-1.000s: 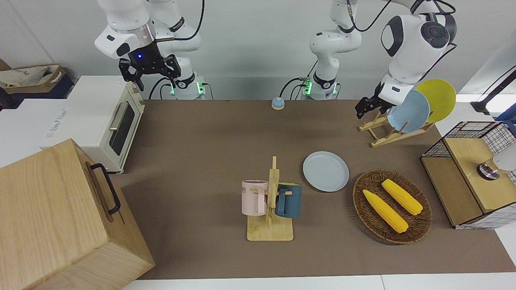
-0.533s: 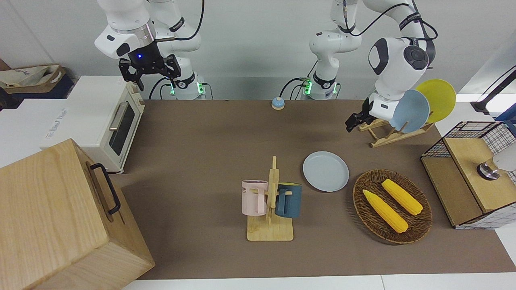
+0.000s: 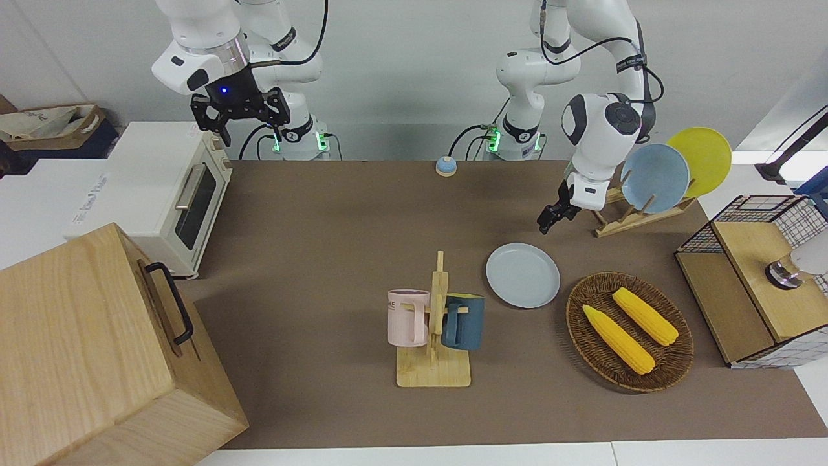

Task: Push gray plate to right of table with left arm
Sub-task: 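Move the left gripper forward to the near edge of the gray plate, then push the gray plate with the left gripper across the table, away from the basket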

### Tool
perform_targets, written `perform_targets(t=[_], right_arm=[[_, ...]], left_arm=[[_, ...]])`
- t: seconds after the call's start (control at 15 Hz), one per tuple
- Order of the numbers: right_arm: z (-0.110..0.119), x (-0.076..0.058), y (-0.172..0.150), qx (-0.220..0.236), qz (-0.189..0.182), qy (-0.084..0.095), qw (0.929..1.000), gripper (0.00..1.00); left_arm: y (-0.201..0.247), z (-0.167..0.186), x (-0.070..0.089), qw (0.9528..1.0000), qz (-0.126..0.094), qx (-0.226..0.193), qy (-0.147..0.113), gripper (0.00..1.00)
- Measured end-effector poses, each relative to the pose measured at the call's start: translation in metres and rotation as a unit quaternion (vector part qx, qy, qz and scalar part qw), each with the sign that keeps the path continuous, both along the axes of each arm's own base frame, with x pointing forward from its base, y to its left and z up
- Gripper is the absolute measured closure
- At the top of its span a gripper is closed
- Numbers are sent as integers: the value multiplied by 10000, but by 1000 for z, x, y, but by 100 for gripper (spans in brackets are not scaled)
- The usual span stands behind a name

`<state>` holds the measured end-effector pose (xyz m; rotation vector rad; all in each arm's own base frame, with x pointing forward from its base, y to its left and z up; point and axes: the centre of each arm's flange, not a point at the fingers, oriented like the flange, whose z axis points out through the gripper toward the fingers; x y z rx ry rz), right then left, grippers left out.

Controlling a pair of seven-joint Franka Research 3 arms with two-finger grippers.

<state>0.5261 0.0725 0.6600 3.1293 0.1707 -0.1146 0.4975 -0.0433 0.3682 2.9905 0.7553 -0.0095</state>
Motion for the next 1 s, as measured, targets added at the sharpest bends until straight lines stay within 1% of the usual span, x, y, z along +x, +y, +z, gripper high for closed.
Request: perform_targets(t=[0.07,0.27,0.33,0.4,0.53,0.73,1.0], right_arm=[[0,0,0,0,0,0,10000,1],[0,0,0,0,0,0,10000,1],[0,0,0,0,0,0,10000,1],[0,0,0,0,0,0,10000,1],[0,0,0,0,0,0,10000,1],[0,0,0,0,0,0,10000,1],[0,0,0,0,0,0,10000,1]], left_arm=[[0,-8,-3,9998,161,-4,-73,0],[-2,-19,-7,9990,402,-43,-207,1],[-2,-23,-7,9982,534,-83,-255,1],[-3,-29,-7,9968,712,-120,-330,1],[-5,-41,-6,9949,901,-150,-428,1],[-10,-58,-7,9942,960,-175,-454,1],[-17,-72,-5,9942,940,-203,-488,2]])
